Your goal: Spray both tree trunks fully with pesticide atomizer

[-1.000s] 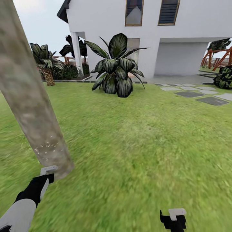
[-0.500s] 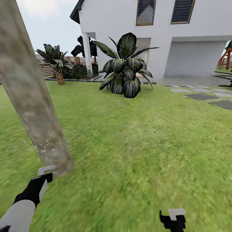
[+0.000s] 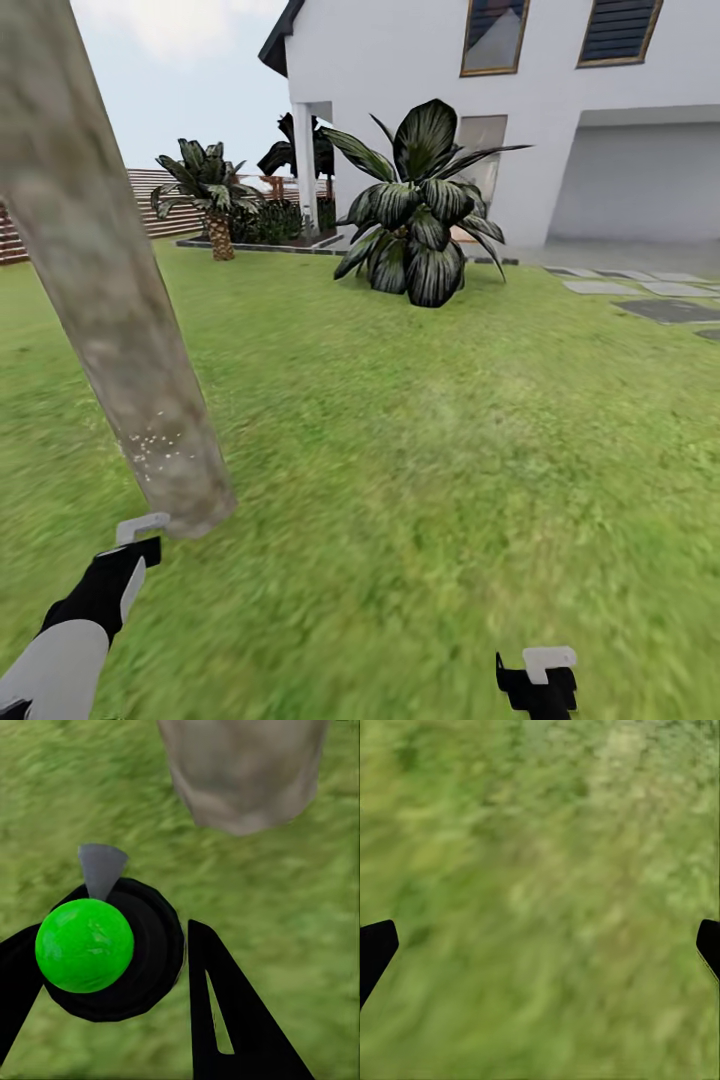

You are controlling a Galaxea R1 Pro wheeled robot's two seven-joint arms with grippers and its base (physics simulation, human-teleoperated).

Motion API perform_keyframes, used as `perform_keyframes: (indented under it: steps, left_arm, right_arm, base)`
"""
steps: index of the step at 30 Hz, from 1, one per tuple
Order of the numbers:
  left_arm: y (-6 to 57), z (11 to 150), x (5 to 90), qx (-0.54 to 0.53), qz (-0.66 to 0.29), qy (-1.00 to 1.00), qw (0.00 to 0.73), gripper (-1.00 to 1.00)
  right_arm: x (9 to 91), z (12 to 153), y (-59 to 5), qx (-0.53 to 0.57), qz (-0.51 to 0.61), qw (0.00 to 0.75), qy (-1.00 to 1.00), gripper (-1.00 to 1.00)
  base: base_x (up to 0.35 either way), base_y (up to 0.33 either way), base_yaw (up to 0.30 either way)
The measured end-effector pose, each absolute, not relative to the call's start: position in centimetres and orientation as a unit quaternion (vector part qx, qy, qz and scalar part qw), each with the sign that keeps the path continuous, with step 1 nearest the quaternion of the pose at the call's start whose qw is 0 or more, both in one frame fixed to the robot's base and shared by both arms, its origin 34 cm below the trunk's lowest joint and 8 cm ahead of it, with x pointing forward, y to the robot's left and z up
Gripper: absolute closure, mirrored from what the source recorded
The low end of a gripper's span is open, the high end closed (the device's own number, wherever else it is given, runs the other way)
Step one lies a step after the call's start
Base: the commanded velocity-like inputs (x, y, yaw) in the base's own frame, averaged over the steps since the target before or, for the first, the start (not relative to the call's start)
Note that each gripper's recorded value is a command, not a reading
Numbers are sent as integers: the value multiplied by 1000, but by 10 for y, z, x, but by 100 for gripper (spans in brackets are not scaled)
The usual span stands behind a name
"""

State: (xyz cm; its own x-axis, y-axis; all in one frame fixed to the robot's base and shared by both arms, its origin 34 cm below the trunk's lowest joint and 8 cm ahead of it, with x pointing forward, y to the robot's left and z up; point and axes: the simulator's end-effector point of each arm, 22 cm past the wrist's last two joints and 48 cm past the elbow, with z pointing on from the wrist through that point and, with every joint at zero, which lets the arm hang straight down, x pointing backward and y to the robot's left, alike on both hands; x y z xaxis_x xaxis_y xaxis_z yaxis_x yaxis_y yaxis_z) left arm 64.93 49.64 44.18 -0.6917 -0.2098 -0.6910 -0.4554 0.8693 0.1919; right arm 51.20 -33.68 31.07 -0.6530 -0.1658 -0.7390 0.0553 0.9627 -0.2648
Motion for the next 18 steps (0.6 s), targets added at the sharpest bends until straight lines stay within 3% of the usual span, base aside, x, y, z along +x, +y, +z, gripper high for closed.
perform_keyframes:
  steps: [18]
  left_arm:
    - [499, 442, 645, -192, 201, 898, 340, 100]
  right_arm:
    - [512, 311, -339, -31, -134, 415, 899, -100]
  base:
    - [236, -186, 18]
